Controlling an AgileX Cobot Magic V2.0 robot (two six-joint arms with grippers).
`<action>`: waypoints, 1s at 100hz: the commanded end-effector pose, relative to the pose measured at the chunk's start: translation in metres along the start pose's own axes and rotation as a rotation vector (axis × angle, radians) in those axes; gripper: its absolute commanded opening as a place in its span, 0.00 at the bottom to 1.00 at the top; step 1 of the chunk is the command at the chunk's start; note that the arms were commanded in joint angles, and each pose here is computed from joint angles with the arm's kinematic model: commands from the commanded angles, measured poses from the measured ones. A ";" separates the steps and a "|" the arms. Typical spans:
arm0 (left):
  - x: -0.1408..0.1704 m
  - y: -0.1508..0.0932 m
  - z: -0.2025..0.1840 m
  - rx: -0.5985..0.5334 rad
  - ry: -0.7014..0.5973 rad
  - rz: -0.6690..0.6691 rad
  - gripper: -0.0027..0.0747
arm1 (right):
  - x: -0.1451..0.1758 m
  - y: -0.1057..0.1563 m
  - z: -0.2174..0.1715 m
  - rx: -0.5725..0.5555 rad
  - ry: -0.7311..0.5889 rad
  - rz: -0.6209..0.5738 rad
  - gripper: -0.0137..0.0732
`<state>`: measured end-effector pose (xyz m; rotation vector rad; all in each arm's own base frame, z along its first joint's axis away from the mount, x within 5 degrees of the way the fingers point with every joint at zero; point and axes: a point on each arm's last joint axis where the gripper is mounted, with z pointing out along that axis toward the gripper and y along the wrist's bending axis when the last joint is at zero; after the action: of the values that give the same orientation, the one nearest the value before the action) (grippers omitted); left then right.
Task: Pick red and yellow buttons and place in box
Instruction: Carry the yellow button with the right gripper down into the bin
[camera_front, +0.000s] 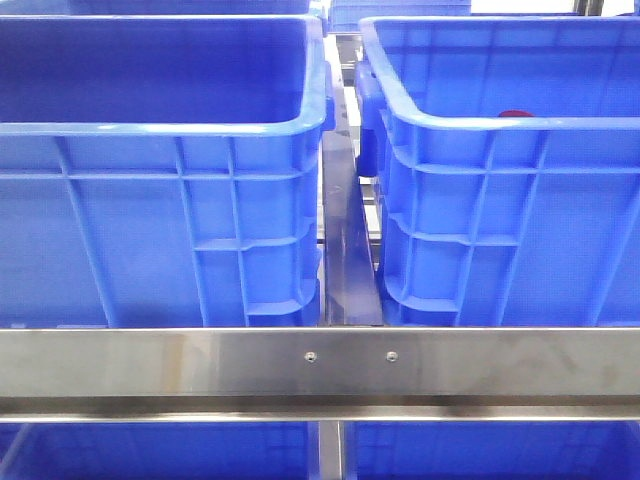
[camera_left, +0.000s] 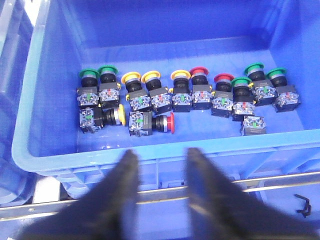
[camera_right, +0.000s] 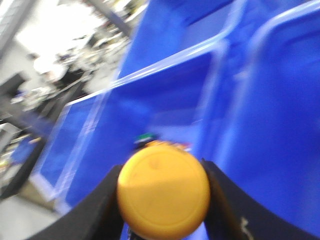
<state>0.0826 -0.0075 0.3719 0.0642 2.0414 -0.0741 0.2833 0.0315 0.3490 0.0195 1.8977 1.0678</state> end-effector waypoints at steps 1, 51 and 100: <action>-0.013 0.000 -0.005 0.004 -0.098 -0.011 0.01 | -0.020 0.004 -0.016 0.064 -0.124 -0.084 0.32; -0.013 -0.001 -0.005 0.005 -0.096 -0.013 0.01 | -0.045 -0.081 -0.020 0.705 -0.228 -0.419 0.32; -0.013 -0.001 -0.005 0.010 -0.096 -0.017 0.01 | -0.057 -0.151 0.025 0.782 -0.126 -0.408 0.32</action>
<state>0.0823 -0.0076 0.3722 0.0638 2.0386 -0.0762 0.3881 -0.0654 0.2567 0.1381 2.0528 0.0347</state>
